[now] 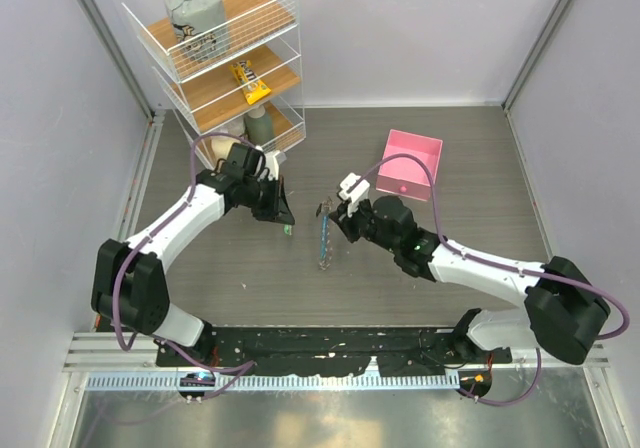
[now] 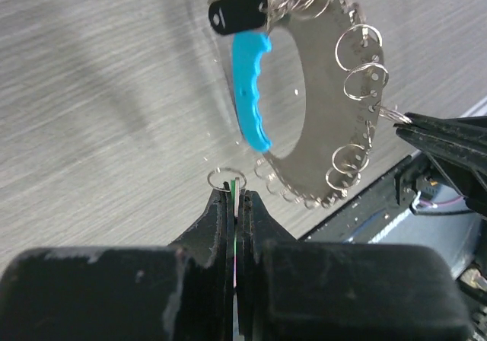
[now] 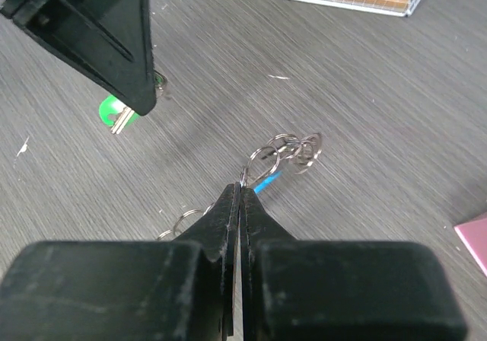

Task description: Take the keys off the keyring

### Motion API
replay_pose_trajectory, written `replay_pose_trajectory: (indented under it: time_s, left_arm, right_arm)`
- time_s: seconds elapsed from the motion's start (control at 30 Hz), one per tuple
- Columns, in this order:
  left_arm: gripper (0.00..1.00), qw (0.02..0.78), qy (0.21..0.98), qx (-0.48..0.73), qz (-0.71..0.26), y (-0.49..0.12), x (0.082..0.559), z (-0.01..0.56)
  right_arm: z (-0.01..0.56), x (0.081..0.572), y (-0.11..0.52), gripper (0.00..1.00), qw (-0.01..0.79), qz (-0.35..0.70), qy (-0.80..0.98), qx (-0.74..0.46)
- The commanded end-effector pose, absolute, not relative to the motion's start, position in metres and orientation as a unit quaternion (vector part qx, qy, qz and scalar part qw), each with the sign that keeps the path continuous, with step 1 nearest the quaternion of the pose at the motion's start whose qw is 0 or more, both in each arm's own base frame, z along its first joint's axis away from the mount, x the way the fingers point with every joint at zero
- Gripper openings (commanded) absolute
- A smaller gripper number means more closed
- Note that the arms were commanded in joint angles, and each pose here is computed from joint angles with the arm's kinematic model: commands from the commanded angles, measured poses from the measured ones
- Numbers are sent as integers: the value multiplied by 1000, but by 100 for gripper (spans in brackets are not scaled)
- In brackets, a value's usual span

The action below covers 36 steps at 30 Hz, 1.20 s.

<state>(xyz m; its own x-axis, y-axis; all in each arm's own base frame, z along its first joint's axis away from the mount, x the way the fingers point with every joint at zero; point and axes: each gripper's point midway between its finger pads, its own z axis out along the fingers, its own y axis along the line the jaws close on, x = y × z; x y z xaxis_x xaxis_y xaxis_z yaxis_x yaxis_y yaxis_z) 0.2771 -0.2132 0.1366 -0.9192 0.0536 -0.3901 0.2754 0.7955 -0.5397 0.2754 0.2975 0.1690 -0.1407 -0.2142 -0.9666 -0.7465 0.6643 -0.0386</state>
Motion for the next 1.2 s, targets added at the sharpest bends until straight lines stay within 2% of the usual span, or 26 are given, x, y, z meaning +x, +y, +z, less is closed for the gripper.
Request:
replay_pose_trajectory:
  time_s: [0.0, 0.1, 0.13, 0.17, 0.3, 0.47, 0.67, 0.7, 0.73, 0.77, 0.87, 1.0, 1.17]
  left_arm:
    - [0, 225, 931, 87, -274, -208, 302, 129]
    - [0, 233, 935, 84, -254, -206, 309, 119]
    - [1, 234, 936, 84, -250, -207, 312, 115]
    - [1, 237, 936, 84, -246, -207, 315, 112]
    - [0, 246, 936, 78, -240, -212, 331, 100]
    - [0, 254, 938, 73, -223, -214, 348, 87]
    - [2, 273, 942, 73, -180, -206, 371, 80]
    - [6, 277, 941, 73, -178, -206, 374, 81]
    - [17, 281, 940, 73, -177, -206, 377, 82]
    - [47, 285, 940, 71, -175, -205, 378, 84]
    - [99, 316, 929, 69, -182, -203, 375, 97]
    - [100, 376, 907, 63, -181, -189, 363, 138]
    - [100, 492, 852, 36, -176, -158, 331, 191]
  right_arm:
    - [188, 296, 296, 5, 567, 259, 732, -273]
    - [172, 311, 266, 8, 563, 224, 764, -222]
    - [173, 317, 255, 13, 569, 209, 768, -206]
    - [165, 316, 248, 27, 563, 199, 776, -202]
    - [157, 319, 219, 35, 565, 171, 788, -174]
    - [162, 321, 188, 62, 580, 128, 795, -118]
    - [176, 320, 172, 66, 597, 109, 790, -88]
    - [178, 318, 172, 66, 599, 111, 788, -90]
    - [177, 318, 171, 66, 599, 109, 788, -89]
    - [178, 317, 171, 66, 600, 111, 787, -90]
    - [177, 316, 170, 66, 599, 112, 788, -88]
    - [188, 314, 167, 68, 603, 120, 786, -64]
    - [248, 302, 168, 77, 618, 168, 767, -38]
